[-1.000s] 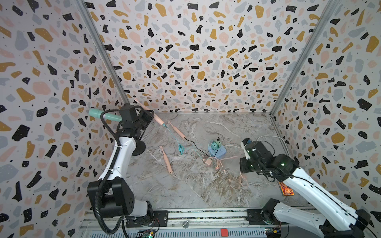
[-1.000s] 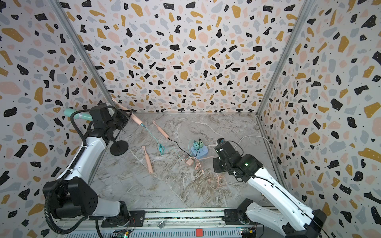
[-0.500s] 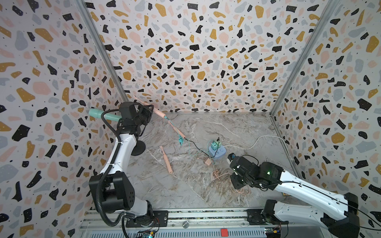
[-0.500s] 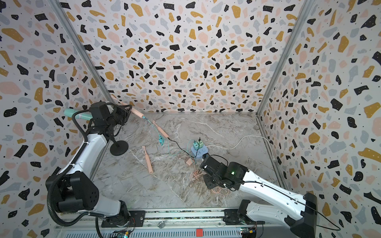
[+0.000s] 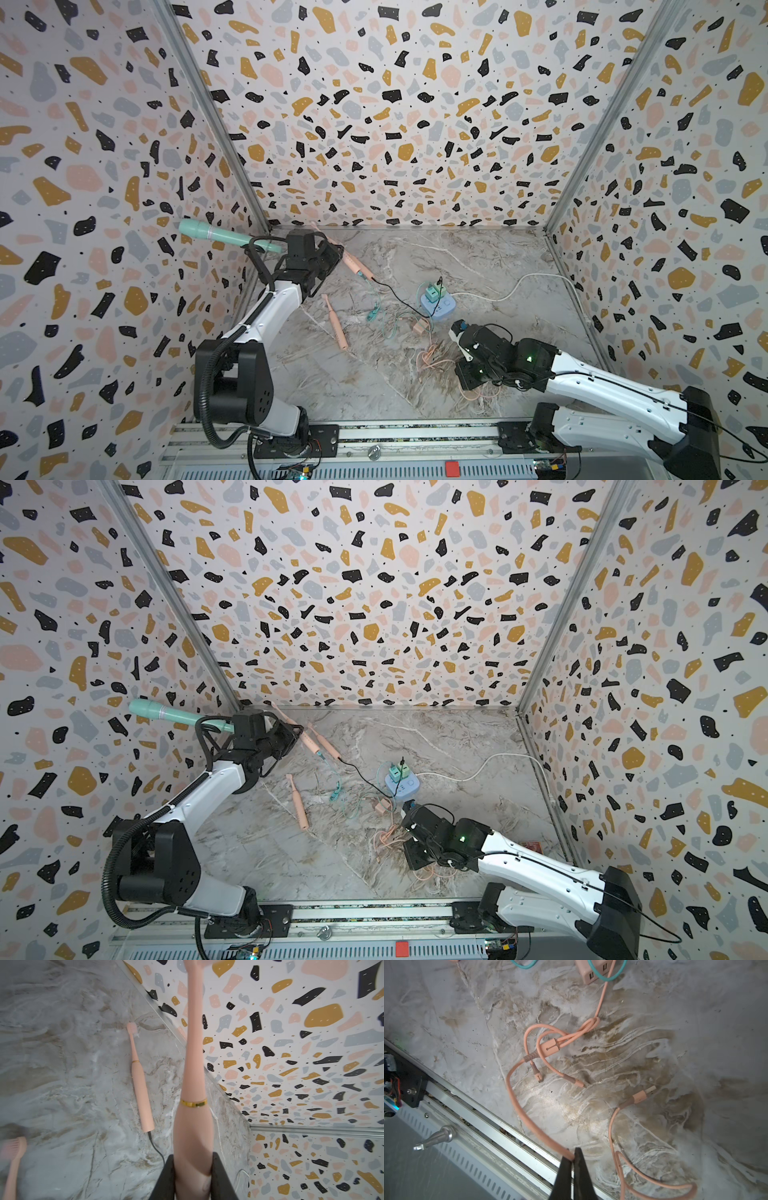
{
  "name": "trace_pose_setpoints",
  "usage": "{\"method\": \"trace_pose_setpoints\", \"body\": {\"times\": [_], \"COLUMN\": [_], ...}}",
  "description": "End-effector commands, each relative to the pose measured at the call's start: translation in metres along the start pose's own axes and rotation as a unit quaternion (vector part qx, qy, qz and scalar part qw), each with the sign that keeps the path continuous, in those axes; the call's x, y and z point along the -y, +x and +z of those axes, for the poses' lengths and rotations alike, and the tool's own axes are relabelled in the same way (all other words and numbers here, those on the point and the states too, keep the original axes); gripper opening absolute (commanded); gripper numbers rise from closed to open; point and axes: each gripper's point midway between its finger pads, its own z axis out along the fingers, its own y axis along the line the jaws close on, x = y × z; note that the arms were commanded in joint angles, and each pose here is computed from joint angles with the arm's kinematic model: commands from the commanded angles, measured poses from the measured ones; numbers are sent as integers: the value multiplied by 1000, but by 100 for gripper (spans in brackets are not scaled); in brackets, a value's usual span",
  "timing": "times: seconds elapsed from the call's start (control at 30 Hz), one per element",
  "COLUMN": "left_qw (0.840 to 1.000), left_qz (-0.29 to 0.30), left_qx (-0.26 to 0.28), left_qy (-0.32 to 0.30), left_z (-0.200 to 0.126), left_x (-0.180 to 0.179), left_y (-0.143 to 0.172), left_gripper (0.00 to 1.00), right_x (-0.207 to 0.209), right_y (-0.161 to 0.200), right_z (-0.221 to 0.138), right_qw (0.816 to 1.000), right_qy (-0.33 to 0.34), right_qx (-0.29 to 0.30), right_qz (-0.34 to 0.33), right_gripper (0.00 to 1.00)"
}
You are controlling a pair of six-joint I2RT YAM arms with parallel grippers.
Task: Charge the electric toothbrush
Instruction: Place the charging cable at the center of the board, then place the electric toothbrush at the center of the board.
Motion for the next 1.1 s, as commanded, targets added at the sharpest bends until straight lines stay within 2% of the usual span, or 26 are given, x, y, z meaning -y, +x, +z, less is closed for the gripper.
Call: {"method": "trace_pose_setpoints", "body": {"times": [0.0,0.1,0.2,0.37,0.5,0.67,0.7,0.73,0.9,1.0,1.07], "left_qw": [998,997,994,988,985,981,980,979,979,979,980], "left_qz": [14,15,11,44,46,45,46,47,49,52,57], "left_qx": [26,7,-18,-48,-68,-89,-93,-96,-99,-91,-80], "left_qy": [-51,-76,-108,-139,-154,-166,-170,-173,-174,-174,-172], "left_z": [8,25,42,61,68,73,74,75,75,71,67], "left_x": [-32,-53,-75,-93,-106,-122,-125,-128,-127,-123,-117], "left_y": [-6,2,7,10,19,33,36,37,39,34,28], "left_gripper": [0,0,0,0,0,0,0,4,13,26,40], "right_x": [-16,-16,-10,10,43,77,78,73,66,68,75], "right_y": [-23,-22,-18,-24,-35,-35,-32,-30,-15,-2,10], "right_z": [-13,-12,-11,-22,-29,-14,-9,-3,13,21,23], "right_qw": [998,998,999,995,986,966,962,961,945,934,925], "right_qy": [-36,-33,-22,18,41,7,-2,-22,-55,-44,-18], "right_qx": [51,47,42,76,100,114,115,114,94,75,61], "right_qz": [13,11,15,54,123,232,246,253,308,348,375], "right_gripper": [4,13,39,68,68,67,72,80,82,81,81]}}
